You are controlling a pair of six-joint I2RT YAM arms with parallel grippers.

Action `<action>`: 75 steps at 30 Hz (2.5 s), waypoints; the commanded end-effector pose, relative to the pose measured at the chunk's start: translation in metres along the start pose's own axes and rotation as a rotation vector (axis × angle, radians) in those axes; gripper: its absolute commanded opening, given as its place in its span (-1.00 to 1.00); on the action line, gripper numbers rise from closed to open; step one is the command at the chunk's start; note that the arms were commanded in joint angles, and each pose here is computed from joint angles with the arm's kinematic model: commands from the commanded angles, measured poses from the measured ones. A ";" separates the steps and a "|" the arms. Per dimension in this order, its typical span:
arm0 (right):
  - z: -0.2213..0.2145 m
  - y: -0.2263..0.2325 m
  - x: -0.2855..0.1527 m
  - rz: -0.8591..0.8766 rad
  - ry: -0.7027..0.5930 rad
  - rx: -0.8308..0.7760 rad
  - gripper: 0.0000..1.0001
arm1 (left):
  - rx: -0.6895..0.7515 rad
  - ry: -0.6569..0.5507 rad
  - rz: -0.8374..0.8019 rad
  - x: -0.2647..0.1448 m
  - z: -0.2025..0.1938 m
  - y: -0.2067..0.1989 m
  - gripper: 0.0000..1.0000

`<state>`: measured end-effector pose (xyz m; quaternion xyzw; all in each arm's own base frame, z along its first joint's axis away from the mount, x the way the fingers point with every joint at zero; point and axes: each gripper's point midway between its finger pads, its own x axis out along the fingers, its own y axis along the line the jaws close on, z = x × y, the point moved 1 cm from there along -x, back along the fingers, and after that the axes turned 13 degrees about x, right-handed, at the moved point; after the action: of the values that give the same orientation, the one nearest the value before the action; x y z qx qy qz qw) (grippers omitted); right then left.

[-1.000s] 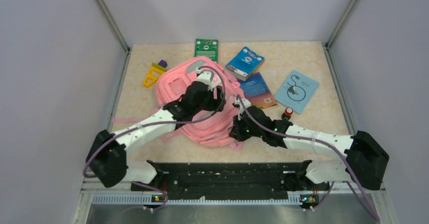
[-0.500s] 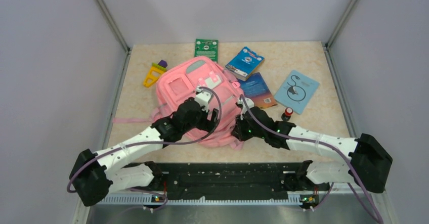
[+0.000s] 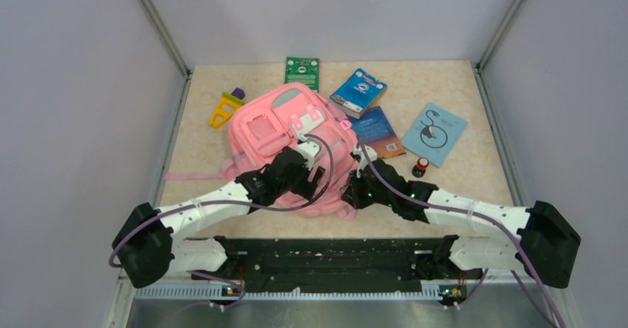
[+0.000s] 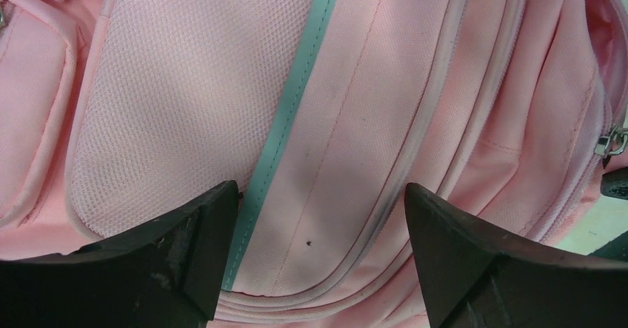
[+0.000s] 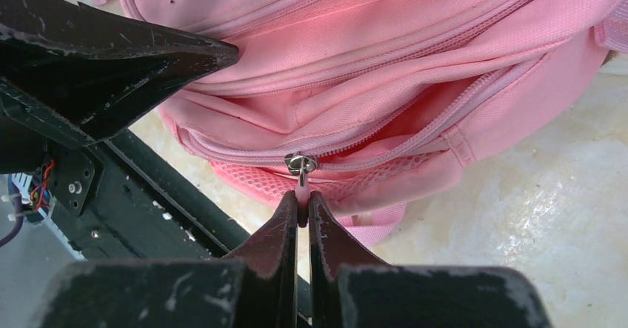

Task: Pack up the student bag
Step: Unzip the student bag at the center of the board.

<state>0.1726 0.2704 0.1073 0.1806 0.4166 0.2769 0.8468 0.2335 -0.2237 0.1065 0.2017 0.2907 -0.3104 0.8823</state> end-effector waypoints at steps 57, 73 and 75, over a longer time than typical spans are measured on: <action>-0.061 0.135 0.036 0.072 -0.035 0.035 -1.00 | -0.294 -0.330 -0.038 -0.013 0.101 0.005 -1.00; 0.003 0.077 -0.007 -0.118 -0.158 -0.055 0.77 | -0.173 -0.310 0.027 -0.018 0.086 0.019 -0.98; 0.020 0.071 -0.019 -0.109 -0.177 -0.060 0.85 | -0.169 -0.305 0.034 -0.017 0.088 0.020 -0.97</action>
<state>0.1324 0.3300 0.1189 0.1469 0.3825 0.2152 0.8864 0.2417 -0.2420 0.1390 0.1029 0.2636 -0.3172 0.9051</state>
